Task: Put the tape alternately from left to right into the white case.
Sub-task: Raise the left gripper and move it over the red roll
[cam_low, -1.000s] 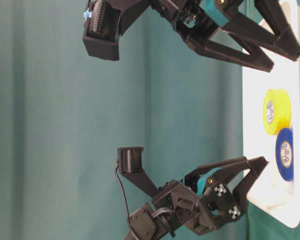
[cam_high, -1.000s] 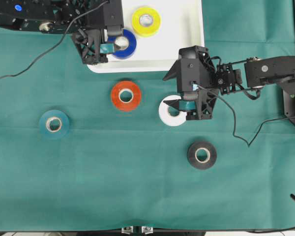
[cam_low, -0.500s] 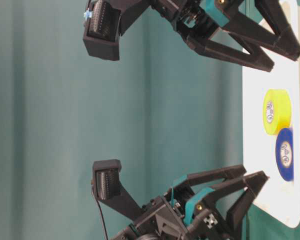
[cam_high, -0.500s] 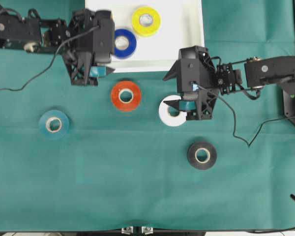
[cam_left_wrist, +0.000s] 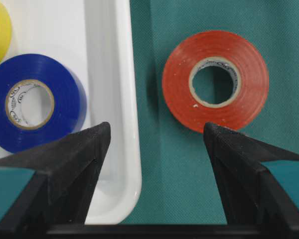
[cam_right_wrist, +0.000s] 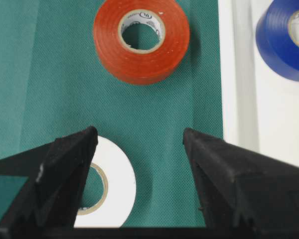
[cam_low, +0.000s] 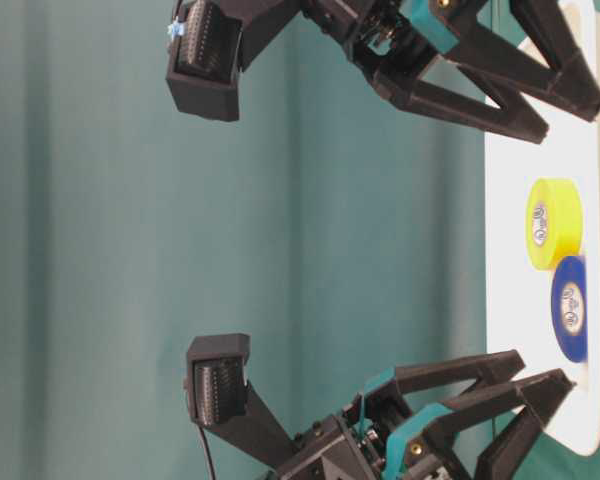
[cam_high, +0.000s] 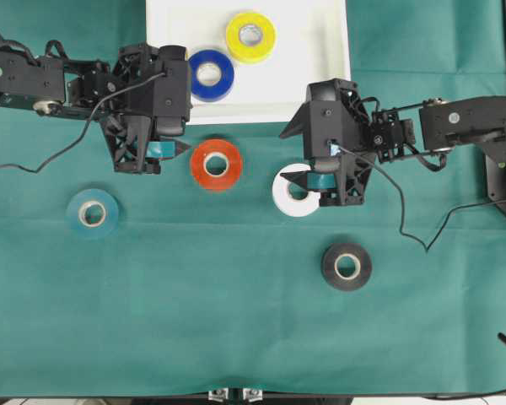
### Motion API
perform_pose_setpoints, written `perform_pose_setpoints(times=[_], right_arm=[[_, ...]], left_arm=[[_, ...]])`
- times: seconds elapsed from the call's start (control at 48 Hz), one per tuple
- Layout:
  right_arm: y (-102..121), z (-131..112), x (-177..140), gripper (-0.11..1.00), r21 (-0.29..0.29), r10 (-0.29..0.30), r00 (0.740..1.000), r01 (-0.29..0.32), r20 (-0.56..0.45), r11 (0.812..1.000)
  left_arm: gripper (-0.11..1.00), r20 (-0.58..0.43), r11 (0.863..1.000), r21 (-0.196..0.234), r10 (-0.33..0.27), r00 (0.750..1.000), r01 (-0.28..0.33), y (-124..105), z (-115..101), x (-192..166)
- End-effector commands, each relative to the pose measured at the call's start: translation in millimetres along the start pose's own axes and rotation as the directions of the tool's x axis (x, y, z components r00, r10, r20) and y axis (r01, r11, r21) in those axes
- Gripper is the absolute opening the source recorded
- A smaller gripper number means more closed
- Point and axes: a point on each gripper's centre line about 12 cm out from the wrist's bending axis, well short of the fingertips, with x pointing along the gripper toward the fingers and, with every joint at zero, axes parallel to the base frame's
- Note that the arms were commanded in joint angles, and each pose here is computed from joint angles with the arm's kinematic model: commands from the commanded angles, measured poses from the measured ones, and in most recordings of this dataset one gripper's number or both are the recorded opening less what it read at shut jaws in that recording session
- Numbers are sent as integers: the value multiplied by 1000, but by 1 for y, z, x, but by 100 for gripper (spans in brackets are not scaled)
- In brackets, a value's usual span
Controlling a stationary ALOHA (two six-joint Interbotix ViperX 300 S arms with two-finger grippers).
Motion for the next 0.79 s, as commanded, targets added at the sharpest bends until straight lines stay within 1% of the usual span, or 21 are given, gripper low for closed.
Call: perform_pose_setpoints(times=[0.0, 0.083, 0.229, 0.542, 0.771], right_arm=[[1, 5, -3, 77, -5, 4, 1000, -4, 18, 1000], [1, 3, -3, 77, -3, 4, 1000, -3, 14, 1000], [0, -7, -2, 77, 5, 2, 1000, -2, -13, 1000], [2, -23, -2, 77, 74, 5, 999, -2, -47, 997], [2, -30, 4, 77, 78, 8, 998, -3, -63, 997]], left_arm=[[92, 22, 1000, 1, 1, 1000, -1, -1, 3, -7], [92, 20, 1000, 1, 1, 1000, -1, -1, 2, -7], [92, 19, 1000, -1, 1, 1000, -1, -1, 2, -7], [92, 20, 1000, -2, 1, 1000, -1, -1, 2, -7], [92, 19, 1000, -1, 1, 1000, -1, -1, 2, -6]])
